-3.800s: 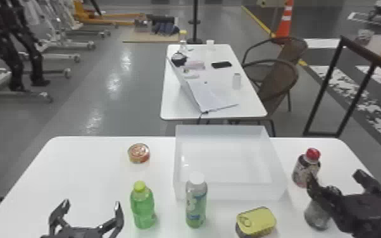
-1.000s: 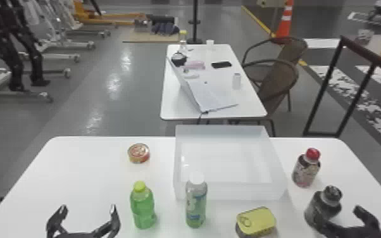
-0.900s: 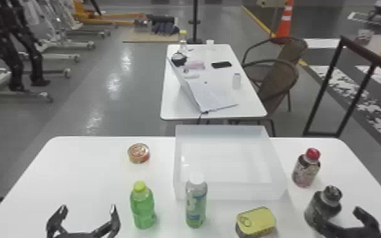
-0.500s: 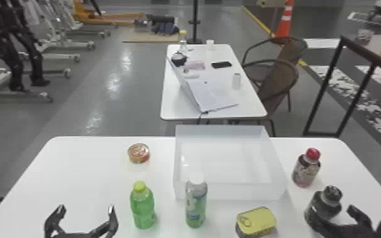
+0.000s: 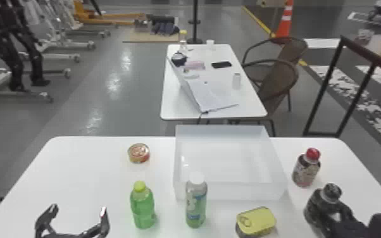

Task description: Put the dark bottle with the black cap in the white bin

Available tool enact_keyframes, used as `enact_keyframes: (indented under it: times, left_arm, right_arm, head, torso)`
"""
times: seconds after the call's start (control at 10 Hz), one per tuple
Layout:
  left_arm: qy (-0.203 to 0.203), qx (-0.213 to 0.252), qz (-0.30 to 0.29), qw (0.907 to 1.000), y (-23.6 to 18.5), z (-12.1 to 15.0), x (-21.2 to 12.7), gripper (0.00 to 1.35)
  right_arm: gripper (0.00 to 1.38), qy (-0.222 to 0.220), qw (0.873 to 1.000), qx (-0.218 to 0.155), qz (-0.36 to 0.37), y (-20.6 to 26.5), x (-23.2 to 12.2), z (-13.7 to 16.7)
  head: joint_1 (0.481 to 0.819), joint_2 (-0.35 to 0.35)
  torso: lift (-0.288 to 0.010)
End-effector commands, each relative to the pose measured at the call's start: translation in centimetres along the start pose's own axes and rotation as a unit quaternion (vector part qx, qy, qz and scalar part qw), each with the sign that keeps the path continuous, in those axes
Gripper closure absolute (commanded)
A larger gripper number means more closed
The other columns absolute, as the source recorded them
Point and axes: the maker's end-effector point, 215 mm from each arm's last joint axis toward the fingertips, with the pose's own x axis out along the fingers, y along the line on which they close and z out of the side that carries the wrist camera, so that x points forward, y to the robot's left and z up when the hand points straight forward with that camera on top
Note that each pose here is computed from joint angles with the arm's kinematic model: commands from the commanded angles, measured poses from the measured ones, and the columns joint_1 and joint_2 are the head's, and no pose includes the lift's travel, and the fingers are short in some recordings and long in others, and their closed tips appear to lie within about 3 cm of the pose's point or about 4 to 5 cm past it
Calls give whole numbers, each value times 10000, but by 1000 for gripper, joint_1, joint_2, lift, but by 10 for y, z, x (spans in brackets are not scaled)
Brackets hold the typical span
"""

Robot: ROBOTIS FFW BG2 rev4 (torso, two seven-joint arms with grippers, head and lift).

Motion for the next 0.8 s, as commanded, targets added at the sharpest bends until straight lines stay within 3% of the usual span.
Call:
enact_keyframes:
  times: [0.0, 0.2, 0.4, 0.7]
  left_arm:
    - [7, 25, 19, 10000, 3, -1, 1, 151]
    - [21, 14, -1, 10000, 1, -2, 2, 151]
    - [35, 1, -4, 10000, 0, -3, 3, 151]
    - [25, -88, -36, 10000, -6, -3, 6, 151]
  right_arm:
    - [843, -148, 9999, 41, 9, 3, -2, 21]
    - [843, -422, 9990, -121, -44, 12, -10, 75]
    - [843, -446, 9990, -12, -58, 24, -7, 121]
    - [843, -1014, 9945, 11, 265, 50, 27, 196]
  head:
    - [549, 0]
    - [549, 0]
    - [549, 0]
    - [549, 0]
  torso:
    - [-100]
    - [-100]
    - [-100]
    - [-100]
